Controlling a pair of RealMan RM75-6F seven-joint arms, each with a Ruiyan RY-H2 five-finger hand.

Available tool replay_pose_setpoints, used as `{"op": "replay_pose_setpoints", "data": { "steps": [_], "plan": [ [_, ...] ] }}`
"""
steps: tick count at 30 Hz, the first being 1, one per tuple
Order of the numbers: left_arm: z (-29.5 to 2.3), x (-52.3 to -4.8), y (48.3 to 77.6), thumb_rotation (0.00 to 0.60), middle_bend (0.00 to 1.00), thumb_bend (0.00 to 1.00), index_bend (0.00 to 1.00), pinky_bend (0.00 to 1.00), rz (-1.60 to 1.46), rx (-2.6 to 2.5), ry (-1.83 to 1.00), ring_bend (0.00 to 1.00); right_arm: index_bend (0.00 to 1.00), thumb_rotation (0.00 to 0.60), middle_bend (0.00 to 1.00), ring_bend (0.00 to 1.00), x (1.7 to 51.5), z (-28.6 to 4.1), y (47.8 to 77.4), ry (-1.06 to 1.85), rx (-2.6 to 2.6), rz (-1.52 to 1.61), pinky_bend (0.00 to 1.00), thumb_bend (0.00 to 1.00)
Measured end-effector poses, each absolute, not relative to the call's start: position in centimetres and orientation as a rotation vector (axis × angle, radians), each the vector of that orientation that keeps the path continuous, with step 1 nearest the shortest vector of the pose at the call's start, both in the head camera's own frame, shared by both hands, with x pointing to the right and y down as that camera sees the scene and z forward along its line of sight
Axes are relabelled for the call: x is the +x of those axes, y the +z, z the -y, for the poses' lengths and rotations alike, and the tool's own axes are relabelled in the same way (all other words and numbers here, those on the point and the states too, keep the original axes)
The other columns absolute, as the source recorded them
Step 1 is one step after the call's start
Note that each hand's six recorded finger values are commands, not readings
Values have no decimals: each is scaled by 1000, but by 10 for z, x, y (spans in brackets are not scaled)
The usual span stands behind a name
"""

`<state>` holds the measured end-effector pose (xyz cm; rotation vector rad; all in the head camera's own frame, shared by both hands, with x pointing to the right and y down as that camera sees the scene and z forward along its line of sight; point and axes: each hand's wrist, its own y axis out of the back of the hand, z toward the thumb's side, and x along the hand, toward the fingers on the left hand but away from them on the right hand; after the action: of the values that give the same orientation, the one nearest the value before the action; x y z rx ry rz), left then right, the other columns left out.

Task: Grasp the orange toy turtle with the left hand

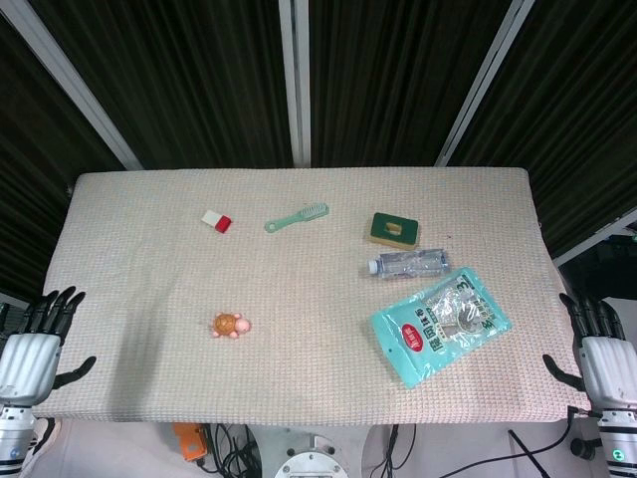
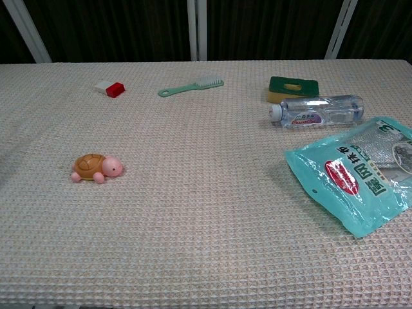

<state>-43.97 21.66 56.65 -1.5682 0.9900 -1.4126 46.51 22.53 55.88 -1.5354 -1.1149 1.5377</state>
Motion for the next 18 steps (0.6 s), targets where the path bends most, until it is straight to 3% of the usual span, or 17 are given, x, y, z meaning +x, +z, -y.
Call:
{"op": "replay_pose_setpoints", "data": {
  "steps": [18],
  "plan": [
    [-211, -417, 568, 600, 23, 163, 54, 89, -945, -1598, -1354, 0, 0, 600, 0, 0, 476, -228, 554, 1537, -1526, 1141, 0, 156]
  ]
}}
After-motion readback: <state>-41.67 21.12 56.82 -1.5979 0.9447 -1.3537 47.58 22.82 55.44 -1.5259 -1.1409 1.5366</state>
